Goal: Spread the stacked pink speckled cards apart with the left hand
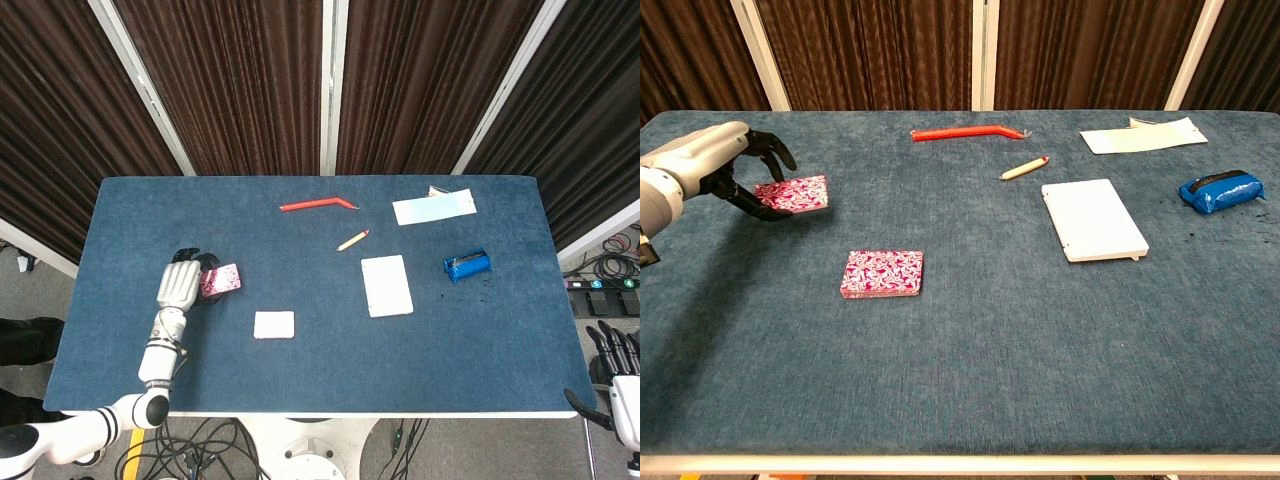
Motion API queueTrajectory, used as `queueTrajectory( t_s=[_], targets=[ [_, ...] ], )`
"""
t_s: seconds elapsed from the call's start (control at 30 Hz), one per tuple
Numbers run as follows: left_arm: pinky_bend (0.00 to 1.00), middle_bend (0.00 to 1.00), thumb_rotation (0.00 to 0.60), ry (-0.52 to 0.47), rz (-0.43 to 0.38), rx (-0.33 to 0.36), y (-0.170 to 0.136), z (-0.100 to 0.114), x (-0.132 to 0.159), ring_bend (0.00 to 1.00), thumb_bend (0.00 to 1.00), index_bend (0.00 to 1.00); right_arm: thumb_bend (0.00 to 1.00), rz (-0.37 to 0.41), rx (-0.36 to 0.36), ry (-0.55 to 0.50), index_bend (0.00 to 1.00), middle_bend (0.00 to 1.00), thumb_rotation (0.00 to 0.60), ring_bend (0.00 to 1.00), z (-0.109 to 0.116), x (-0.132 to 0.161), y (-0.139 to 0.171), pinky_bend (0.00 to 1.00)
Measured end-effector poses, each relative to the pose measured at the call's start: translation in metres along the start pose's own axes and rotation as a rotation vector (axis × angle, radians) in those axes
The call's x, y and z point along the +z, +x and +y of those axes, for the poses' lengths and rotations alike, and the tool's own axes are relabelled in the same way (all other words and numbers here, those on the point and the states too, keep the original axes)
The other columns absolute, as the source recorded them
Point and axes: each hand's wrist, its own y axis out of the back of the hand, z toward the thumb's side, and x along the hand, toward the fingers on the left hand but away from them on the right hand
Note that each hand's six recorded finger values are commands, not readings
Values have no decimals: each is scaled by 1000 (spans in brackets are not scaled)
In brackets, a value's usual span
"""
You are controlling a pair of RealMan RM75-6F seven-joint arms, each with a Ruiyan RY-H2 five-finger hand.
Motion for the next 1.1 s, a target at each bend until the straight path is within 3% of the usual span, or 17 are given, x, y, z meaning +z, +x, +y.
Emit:
queueTrajectory(
  t_s=[0.13,0.37,0.67,0.93,1.1],
  targets=[
    [130,434,600,-18,5,-25,1,-6,-4,145,260,322,102,0,4,2,0,0,600,0,-1,0,0,0],
    [119,220,600,-36,-22,-52,-2,-10,-2,92,225,183,102,-3,-1,6,0,0,600,0,-1,1,1,0],
    [119,228,600,-79,-66,-64,-11,-8,8,82,218,165,101,-18,5,3,0,0,600,0,-3,-4,1,0],
    [119,253,600,-115,-205,-144,-39,-13,58,82,205,165,101,-13,1,-2,0,0,600,0,-3,-4,1,0],
    [119,264,600,-96,-249,-191,-55,-21,81,82,205,166,102,-19,-16,-12,0,0,600,0,2,-7,2,0]
  ],
)
